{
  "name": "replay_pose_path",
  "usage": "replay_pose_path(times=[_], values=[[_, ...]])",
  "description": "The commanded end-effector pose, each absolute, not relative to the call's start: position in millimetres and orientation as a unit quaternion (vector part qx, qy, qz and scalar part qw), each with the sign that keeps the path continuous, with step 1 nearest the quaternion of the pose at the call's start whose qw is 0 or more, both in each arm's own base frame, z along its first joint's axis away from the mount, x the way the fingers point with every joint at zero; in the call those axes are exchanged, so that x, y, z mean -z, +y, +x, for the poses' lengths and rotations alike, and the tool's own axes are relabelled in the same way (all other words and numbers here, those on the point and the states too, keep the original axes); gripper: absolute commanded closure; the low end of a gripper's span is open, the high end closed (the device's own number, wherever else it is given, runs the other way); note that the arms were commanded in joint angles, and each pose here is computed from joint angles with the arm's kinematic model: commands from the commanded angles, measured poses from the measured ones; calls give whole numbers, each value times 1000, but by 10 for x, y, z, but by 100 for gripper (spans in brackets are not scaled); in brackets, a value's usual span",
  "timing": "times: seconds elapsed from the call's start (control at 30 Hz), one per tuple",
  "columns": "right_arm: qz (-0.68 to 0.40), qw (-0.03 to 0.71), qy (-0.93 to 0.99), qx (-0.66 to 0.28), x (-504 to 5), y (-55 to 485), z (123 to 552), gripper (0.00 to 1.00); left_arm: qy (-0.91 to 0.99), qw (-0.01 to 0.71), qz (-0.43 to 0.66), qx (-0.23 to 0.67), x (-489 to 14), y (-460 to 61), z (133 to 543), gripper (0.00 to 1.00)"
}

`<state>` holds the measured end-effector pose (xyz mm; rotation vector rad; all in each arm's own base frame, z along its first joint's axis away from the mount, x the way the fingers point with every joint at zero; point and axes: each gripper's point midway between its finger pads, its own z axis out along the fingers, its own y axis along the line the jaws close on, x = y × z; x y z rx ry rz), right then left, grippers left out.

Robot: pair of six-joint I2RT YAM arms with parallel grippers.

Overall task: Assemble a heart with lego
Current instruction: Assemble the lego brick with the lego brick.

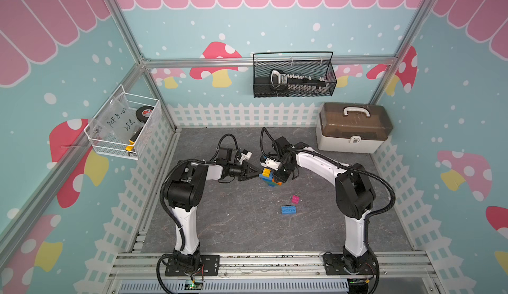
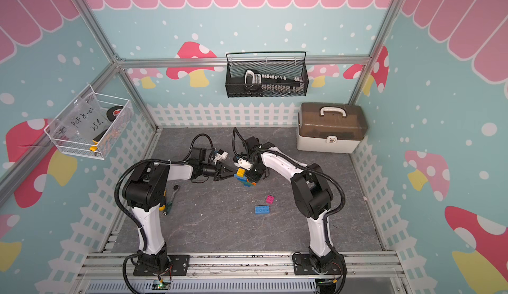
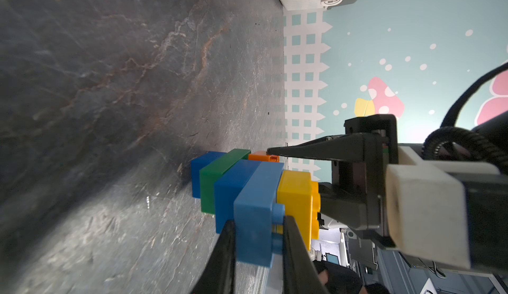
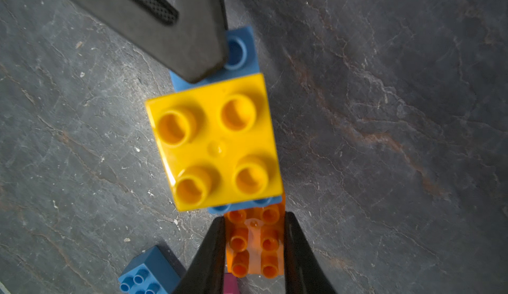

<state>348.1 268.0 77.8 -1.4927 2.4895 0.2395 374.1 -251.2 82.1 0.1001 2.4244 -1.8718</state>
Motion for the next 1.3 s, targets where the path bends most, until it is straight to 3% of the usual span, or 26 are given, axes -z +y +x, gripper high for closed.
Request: replay_pose_path(times=[0.0, 0.8, 1.27], values=[[-523, 106, 844, -52, -671, 2622, 3547, 71, 823, 25, -11, 568, -389, -2452, 3750, 85], [-532, 165, 830, -30, -776, 2707, 3665, 70, 825, 25, -5, 565, -352, -2458, 3763, 85], [-506, 130, 846, -108, -745, 2707, 3235, 70, 831, 22, 11, 556, -353, -2460, 3870, 83]])
